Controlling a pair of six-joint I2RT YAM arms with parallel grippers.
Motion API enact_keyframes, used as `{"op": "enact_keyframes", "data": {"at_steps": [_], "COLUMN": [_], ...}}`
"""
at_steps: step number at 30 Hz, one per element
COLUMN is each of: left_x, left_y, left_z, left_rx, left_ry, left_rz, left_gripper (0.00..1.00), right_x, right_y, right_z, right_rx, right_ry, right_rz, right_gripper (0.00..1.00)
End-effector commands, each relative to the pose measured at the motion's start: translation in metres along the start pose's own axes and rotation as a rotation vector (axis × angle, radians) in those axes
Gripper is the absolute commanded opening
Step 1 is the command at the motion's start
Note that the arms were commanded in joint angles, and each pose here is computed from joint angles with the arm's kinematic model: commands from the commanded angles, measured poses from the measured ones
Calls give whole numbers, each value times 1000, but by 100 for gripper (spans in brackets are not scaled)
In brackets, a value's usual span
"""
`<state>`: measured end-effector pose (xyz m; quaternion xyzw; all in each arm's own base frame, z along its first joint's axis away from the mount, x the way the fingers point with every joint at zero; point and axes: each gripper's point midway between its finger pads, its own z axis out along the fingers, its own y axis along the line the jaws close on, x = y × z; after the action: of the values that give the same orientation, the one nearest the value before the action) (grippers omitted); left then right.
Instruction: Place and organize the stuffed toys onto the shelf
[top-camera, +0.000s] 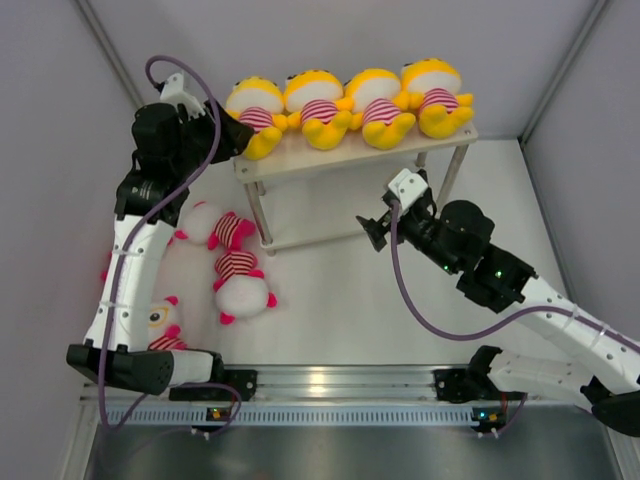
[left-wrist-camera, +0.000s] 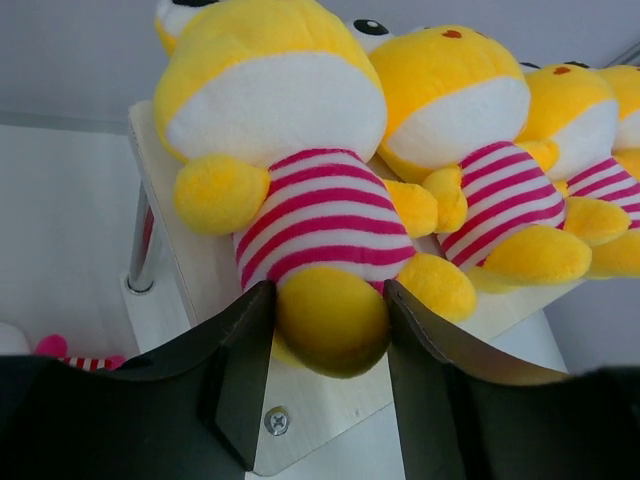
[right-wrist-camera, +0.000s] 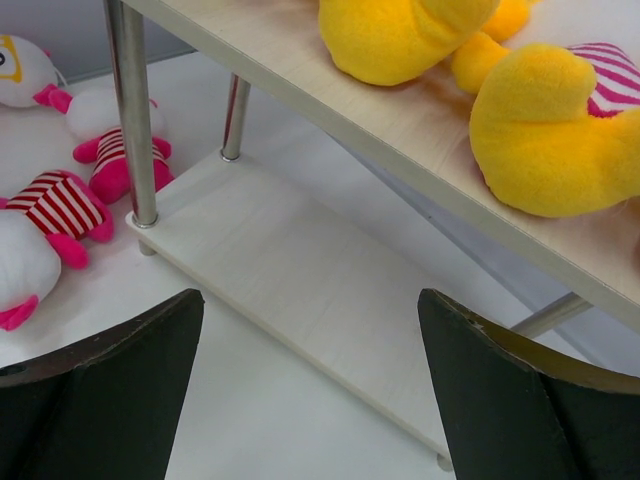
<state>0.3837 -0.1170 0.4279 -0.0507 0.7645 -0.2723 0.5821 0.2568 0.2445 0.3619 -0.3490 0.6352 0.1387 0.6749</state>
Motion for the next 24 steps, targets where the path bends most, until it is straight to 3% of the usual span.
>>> {"op": "enact_keyframes", "data": {"at_steps": [1, 6, 11, 15, 20, 24], "left_x": [0, -12, -30, -31, -36, -29], "left_y": [-14, -9, 21, 12, 8, 2], "left_z": [-11, -21, -30, -37, -54, -100], "left_rx": [65, 29, -135, -86, -67, -49], "left_ry": [-6, -55, -121, -122, -143, -152], "left_rz": [56, 144, 301, 364, 476, 581], "left_gripper": [53, 59, 78, 88, 94, 94], "right_x": [-15, -14, 0, 8, 31, 58], "right_y": [-4, 7, 44, 68, 122, 168], "right_z": [-2, -2, 3, 10, 21, 40], "right_rx": [-1, -55, -245, -335, -530, -574], "right_ry": [-53, -49, -6, -16, -21, 37], "right_rz": [25, 33, 45, 111, 281, 240], "right_gripper": [89, 90, 91, 91, 91, 97]}}
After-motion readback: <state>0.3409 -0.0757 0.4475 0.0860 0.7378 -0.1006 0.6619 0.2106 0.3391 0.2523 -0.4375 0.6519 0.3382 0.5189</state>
